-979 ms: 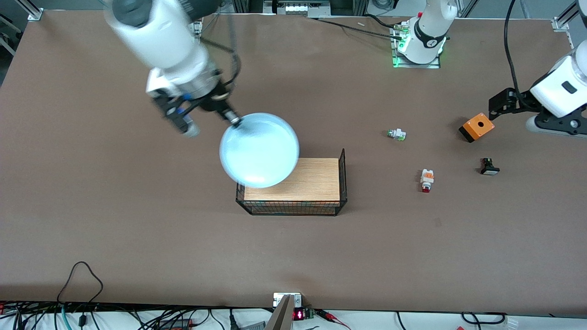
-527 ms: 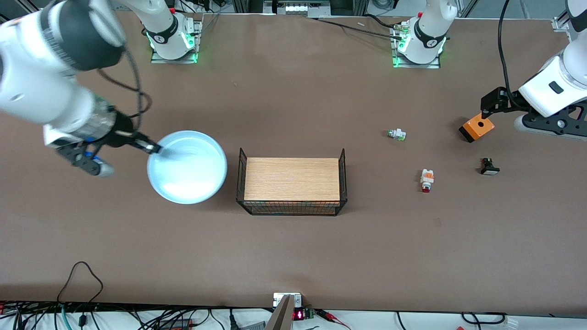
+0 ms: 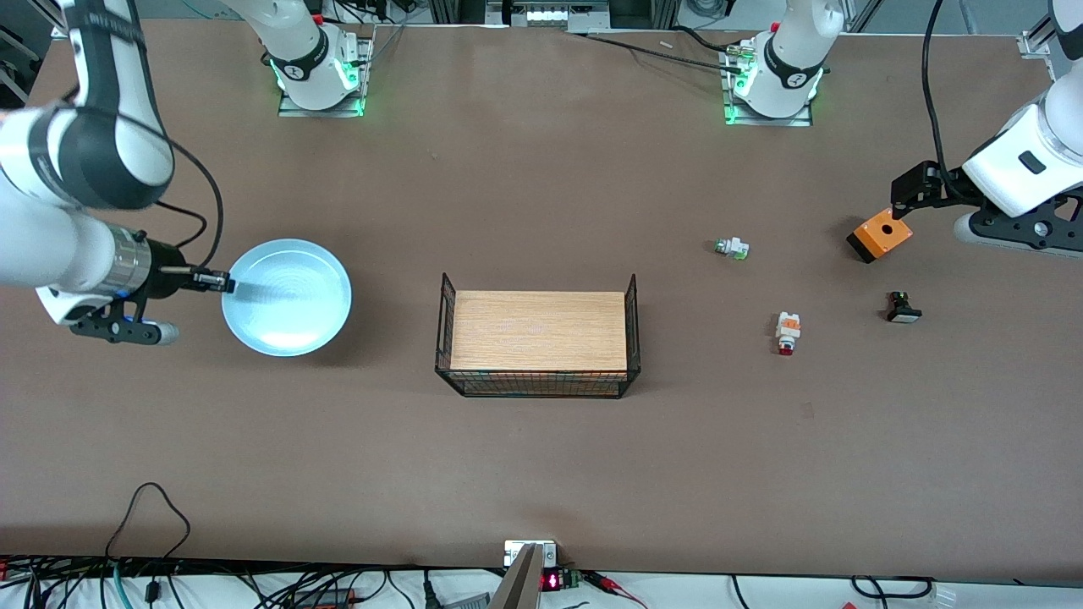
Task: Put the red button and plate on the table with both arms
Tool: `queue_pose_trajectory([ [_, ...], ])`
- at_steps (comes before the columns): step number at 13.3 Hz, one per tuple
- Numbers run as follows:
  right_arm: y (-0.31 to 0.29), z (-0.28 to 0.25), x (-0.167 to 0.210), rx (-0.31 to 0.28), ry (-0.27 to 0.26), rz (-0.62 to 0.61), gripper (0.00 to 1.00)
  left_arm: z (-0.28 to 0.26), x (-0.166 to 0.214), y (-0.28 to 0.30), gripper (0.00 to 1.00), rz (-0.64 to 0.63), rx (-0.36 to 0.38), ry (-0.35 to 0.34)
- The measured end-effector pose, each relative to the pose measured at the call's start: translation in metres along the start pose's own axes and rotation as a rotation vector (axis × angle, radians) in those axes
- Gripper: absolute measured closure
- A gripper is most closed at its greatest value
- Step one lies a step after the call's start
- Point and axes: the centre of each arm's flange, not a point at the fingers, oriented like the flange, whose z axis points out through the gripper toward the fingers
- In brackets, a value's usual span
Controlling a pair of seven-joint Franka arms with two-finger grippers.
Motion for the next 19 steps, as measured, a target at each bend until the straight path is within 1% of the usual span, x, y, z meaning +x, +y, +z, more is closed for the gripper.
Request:
queue_pose_trajectory([
  [3, 0.052, 0.074, 0.007, -0.007, 0.063, -0.084, 0.97, 0.0, 0.0, 0.0, 0.0, 0.0, 0.0, -0.002],
  [6, 0.085, 0.149, 0.0, -0.045, 0.156, -0.181, 0.97, 0.0, 0.0, 0.001, 0.0, 0.001, 0.0, -0.004],
  [7, 0.093, 0.172, -0.005, -0.059, 0.173, -0.198, 0.97, 0.001, 0.0, 0.001, 0.0, 0.001, 0.0, -0.005],
  [8, 0.098, 0.188, -0.009, -0.063, 0.169, -0.199, 0.95, 0.001, 0.0, 0.001, 0.0, 0.002, 0.0, -0.005],
  [9, 0.098, 0.193, -0.011, -0.059, 0.163, -0.179, 0.94, 0.001, 0.0, 0.001, 0.0, 0.002, 0.0, -0.005],
  [10, 0.095, 0.19, -0.01, -0.051, 0.159, -0.14, 0.86, 0.001, 0.0, 0.001, 0.0, 0.002, 0.0, -0.005],
  [12, 0.077, 0.161, -0.009, -0.02, 0.126, -0.068, 0.67, 0.001, 0.0, 0.002, 0.0, 0.003, 0.0, -0.005],
  [15, 0.048, 0.087, -0.012, 0.015, 0.067, -0.029, 0.35, 0.001, 0.0, 0.001, 0.0, 0.003, 0.0, -0.005],
  [16, 0.038, 0.062, -0.014, 0.021, 0.054, -0.021, 0.26, 0.001, 0.0, 0.001, 0.0, 0.002, 0.0, -0.005],
  [17, 0.025, 0.037, -0.016, 0.025, 0.043, -0.009, 0.14, 0.001, 0.0, 0.0, 0.0, 0.001, -0.001, -0.005],
  [18, 0.012, 0.014, -0.019, 0.026, 0.027, 0.008, 0.05, 0.001, 0.0, 0.0, 0.0, 0.001, -0.001, -0.005],
  [19, -0.002, -0.006, -0.022, 0.025, 0.005, 0.023, 0.0, 0.001, 0.0, 0.0, 0.0, 0.001, 0.0, -0.005],
])
